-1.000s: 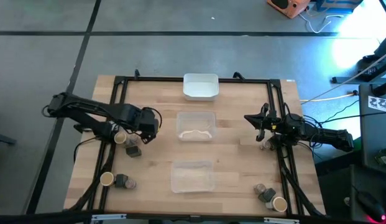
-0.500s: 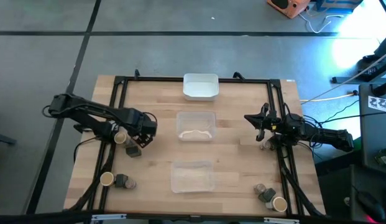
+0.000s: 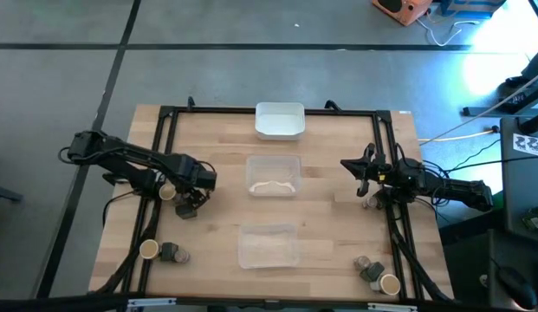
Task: Sort spices by type
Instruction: Put the top left small brown seasoning bottle into the top transparent bin
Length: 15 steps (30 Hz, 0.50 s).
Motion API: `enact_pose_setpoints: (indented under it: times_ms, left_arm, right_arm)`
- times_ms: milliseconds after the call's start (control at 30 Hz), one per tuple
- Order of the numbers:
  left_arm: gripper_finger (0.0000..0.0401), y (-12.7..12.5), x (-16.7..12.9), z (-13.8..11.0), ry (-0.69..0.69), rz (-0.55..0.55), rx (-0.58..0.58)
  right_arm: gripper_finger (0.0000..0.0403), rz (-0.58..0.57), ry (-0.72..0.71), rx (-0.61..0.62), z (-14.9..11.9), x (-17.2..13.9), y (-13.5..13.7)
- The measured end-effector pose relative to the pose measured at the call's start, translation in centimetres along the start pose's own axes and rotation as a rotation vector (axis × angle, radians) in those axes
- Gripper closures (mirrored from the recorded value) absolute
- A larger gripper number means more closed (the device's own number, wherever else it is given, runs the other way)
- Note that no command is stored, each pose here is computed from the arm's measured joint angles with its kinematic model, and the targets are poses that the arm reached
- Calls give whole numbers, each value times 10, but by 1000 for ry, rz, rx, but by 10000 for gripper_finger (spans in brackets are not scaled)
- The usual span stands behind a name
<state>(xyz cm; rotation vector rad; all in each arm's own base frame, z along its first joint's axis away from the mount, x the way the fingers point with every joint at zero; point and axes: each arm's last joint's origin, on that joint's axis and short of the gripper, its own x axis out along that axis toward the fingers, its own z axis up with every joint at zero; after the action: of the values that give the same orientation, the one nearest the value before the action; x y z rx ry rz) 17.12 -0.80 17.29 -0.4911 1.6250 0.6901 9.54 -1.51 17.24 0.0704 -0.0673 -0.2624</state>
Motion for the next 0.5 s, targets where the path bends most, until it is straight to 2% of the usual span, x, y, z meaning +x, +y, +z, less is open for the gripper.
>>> enact_pose_setpoints:
  times_ms: [133,500]
  left_arm:
    - [134,1,3,-2,22,-6,29]
    - [244,0,0,-1,22,-21,78]
  right_arm:
    - [391,-18,-2,0,0,0,-1]
    - [391,-37,-6,-8,0,0,-1]
